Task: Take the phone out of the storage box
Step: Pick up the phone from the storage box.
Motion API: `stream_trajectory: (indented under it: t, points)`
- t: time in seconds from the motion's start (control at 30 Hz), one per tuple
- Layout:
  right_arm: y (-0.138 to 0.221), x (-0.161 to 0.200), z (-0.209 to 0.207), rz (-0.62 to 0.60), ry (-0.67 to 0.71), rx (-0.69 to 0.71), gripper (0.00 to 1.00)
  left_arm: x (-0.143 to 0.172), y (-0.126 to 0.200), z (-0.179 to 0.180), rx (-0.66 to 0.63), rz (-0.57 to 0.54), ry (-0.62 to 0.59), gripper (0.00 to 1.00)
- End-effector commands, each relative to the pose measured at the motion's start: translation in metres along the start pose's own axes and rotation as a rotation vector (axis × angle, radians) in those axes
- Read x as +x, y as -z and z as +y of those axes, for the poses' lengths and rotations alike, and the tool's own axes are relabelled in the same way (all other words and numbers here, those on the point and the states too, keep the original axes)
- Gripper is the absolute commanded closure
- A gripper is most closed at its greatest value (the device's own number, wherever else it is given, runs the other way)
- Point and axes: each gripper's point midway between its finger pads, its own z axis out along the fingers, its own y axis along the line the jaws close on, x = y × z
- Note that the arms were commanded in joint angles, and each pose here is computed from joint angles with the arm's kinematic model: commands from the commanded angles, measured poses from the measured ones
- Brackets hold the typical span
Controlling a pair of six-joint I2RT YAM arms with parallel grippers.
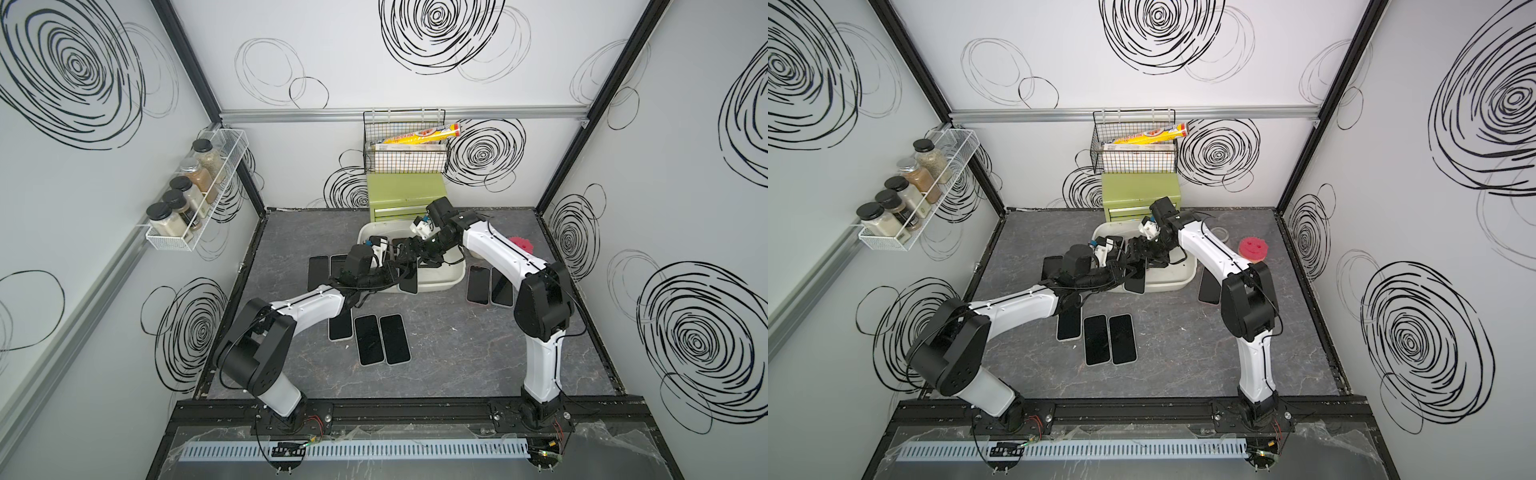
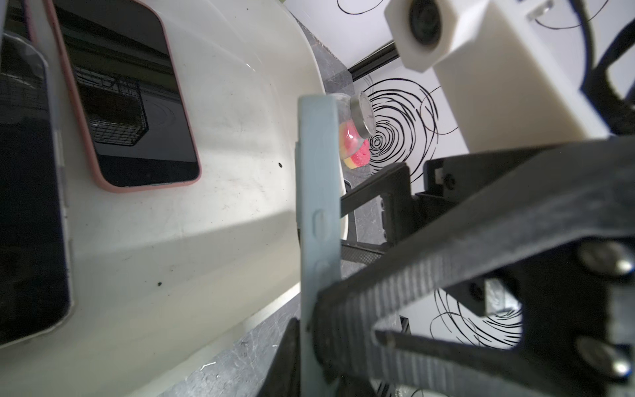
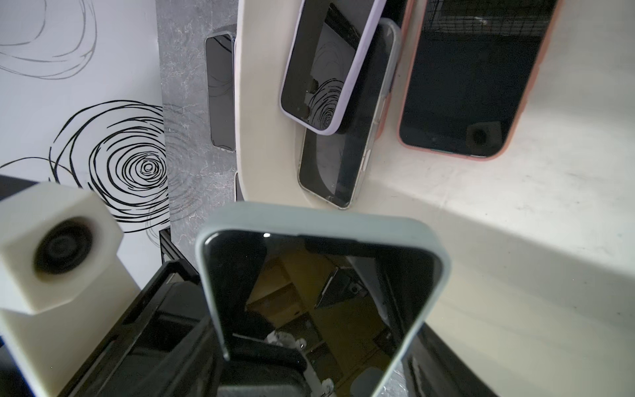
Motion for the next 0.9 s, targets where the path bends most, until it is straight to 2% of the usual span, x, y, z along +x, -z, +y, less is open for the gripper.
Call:
stream_trajectory:
  t: [0.0, 0.03, 0.07, 0.1, 0.13, 0.2, 0.27, 0.4, 0.57, 0.67, 0.77, 0.87]
  points:
    - [0.016, 0.003, 0.028, -0.007, 0.058, -0.09, 0.93, -0.013, 0.004, -0.038, 0.117, -0.033, -0.057, 0.89]
    - [0.017, 0.002, 0.029, -0.013, 0.062, -0.089, 0.88, -0.011, 0.004, -0.04, 0.12, -0.032, -0.058, 0.9]
    - [0.017, 0.002, 0.028, -0.016, 0.062, -0.083, 0.76, -0.011, 0.005, -0.042, 0.124, -0.032, -0.055, 0.91]
    - [0.02, -0.001, 0.026, -0.029, 0.058, -0.063, 0.57, -0.011, 0.006, -0.045, 0.129, -0.034, -0.055, 0.92]
    - [0.023, -0.004, 0.024, -0.046, 0.056, -0.046, 0.46, -0.01, 0.007, -0.047, 0.133, -0.035, -0.053, 0.92]
    - [0.033, -0.012, 0.026, -0.088, 0.059, -0.051, 0.31, -0.007, 0.011, -0.055, 0.149, -0.033, -0.05, 0.93]
    - [0.046, -0.02, 0.03, -0.125, 0.058, -0.079, 0.23, -0.004, 0.017, -0.062, 0.163, -0.031, -0.045, 0.93]
    - [0.074, -0.034, 0.024, -0.191, 0.038, -0.078, 0.16, 0.005, 0.038, -0.075, 0.17, -0.039, -0.031, 0.95]
    - [0.113, -0.033, 0.013, -0.258, 0.022, -0.071, 0.15, 0.031, 0.075, -0.073, 0.108, -0.049, 0.06, 0.98]
    - [0.126, -0.02, 0.007, -0.269, 0.015, -0.048, 0.15, 0.06, 0.093, -0.062, 0.042, -0.054, 0.162, 0.98]
    - [0.123, 0.003, -0.001, -0.252, -0.009, -0.048, 0.15, 0.09, 0.105, -0.05, 0.017, -0.08, 0.284, 0.98]
    - [0.119, 0.032, -0.012, -0.248, -0.021, -0.055, 0.15, 0.111, 0.108, -0.043, -0.015, -0.124, 0.336, 0.98]
